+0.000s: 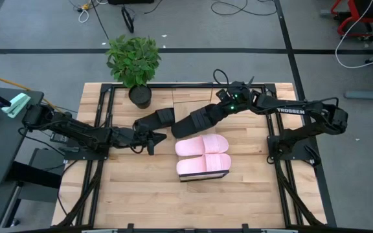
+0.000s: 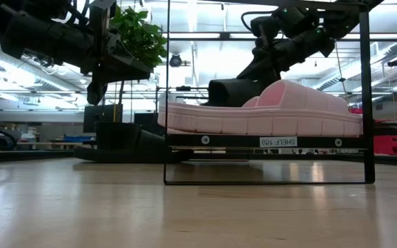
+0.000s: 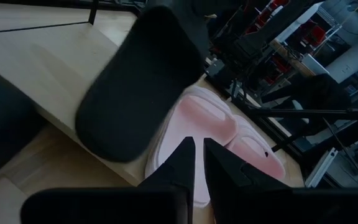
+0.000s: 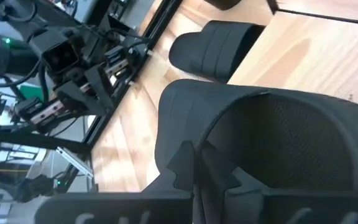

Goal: Pick and place slides into the shelf
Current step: Put the right black slide on the shelf

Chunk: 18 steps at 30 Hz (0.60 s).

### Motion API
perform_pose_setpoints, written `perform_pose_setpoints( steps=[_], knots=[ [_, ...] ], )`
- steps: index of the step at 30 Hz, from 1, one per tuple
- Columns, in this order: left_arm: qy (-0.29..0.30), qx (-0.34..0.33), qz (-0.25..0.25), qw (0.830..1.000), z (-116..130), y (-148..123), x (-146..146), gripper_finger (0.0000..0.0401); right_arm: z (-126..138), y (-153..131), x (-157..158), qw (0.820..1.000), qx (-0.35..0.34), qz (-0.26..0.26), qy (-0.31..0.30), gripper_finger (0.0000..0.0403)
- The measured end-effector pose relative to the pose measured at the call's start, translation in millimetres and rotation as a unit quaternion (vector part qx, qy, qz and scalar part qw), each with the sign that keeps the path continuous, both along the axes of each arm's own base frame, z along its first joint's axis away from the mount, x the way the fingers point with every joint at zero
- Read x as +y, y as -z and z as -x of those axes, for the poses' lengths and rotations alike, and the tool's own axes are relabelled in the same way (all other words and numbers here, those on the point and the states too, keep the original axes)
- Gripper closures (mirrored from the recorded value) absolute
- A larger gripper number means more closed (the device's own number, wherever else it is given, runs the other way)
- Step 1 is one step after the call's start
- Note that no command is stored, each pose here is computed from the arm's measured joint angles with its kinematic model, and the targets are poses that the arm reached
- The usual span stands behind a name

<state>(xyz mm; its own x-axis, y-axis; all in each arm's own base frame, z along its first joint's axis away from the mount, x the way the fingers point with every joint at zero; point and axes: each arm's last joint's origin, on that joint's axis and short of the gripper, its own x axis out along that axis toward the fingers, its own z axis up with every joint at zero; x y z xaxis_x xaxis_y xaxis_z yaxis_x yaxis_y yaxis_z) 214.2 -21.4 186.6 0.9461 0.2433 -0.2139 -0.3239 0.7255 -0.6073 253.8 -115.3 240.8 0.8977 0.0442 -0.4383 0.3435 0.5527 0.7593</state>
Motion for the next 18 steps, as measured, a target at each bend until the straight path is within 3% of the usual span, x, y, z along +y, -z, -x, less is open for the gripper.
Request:
perform_pose_setpoints(
  steps=[18],
  knots=[
    [-0.005, 0.000, -0.001, 1.000, 0.0, 0.0, 0.9, 0.0365, 15.4, 40.7, 8.7, 0.997, 0.057, -0.046, 0.020, 0.0395]
  ],
)
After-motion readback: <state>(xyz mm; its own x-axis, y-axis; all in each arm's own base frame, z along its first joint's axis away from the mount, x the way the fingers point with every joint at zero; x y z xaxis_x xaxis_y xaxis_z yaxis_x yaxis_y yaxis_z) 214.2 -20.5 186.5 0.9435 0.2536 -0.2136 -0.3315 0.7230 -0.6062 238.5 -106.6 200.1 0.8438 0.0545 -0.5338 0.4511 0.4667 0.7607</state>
